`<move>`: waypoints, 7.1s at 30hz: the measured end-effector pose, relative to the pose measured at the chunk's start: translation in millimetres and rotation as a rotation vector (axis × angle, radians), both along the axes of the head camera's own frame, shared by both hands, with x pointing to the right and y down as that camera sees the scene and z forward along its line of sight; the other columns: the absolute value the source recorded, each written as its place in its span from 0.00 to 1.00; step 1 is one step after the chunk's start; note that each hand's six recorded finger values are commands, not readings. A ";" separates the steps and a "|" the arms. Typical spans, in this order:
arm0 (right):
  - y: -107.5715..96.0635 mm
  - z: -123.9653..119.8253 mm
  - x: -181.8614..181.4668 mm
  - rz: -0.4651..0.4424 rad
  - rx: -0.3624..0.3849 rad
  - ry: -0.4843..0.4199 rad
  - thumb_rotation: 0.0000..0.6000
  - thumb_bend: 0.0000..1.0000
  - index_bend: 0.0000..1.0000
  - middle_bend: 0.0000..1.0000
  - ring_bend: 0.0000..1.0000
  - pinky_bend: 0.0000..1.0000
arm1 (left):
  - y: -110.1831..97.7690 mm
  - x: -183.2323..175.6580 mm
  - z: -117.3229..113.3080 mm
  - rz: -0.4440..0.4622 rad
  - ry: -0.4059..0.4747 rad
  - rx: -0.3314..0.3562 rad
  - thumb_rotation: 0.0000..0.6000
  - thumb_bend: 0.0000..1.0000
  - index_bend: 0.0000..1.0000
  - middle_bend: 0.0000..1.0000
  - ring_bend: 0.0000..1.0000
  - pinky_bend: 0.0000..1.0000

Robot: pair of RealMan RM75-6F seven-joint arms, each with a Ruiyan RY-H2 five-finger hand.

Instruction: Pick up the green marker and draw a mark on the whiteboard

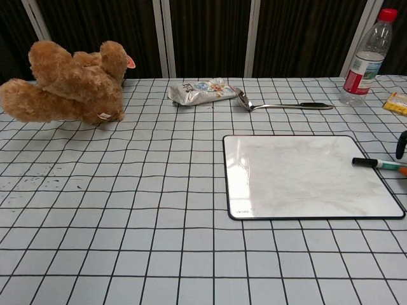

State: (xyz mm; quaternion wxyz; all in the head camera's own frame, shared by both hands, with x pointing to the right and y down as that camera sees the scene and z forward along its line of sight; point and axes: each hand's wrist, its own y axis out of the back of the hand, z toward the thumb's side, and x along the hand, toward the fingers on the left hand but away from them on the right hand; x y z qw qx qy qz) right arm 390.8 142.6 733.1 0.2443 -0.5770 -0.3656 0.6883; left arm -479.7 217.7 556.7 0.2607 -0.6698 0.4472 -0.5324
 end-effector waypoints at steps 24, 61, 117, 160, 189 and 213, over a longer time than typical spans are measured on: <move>3.9 7.1 10.7 0.005 -0.025 0.045 1.00 0.45 0.50 1.00 1.00 0.93 | -0.3 -0.5 -0.4 -0.001 0.001 0.004 1.00 0.00 0.00 0.00 0.00 0.00; -38.3 -58.4 -65.9 0.439 0.314 -0.776 1.00 0.56 0.81 1.00 1.00 0.93 | 0.2 0.7 -0.8 0.004 0.001 0.010 1.00 0.00 0.00 0.00 0.00 0.00; 19.5 7.5 -118.2 0.916 0.359 -1.060 1.00 0.61 0.90 1.00 1.00 0.92 | 1.0 0.6 -0.3 0.001 0.011 0.001 1.00 0.00 0.00 0.00 0.00 0.00; 25.9 22.4 -116.3 0.814 0.346 -0.906 1.00 0.61 0.90 1.00 1.00 0.92 | 1.6 1.6 0.0 0.004 0.020 -0.007 1.00 0.00 0.00 0.00 0.00 0.00; 15.6 34.8 -170.0 0.812 0.264 -0.982 1.00 0.61 0.90 1.00 1.00 0.91 | -0.5 2.6 -1.5 -0.006 0.046 -0.010 1.00 0.00 0.00 0.00 0.00 0.00; -8.3 -9.9 -201.1 0.671 0.345 -1.080 1.00 0.61 0.90 1.00 1.00 0.91 | -0.2 3.9 -2.5 0.000 0.048 -0.005 1.00 0.00 0.00 0.00 0.00 0.00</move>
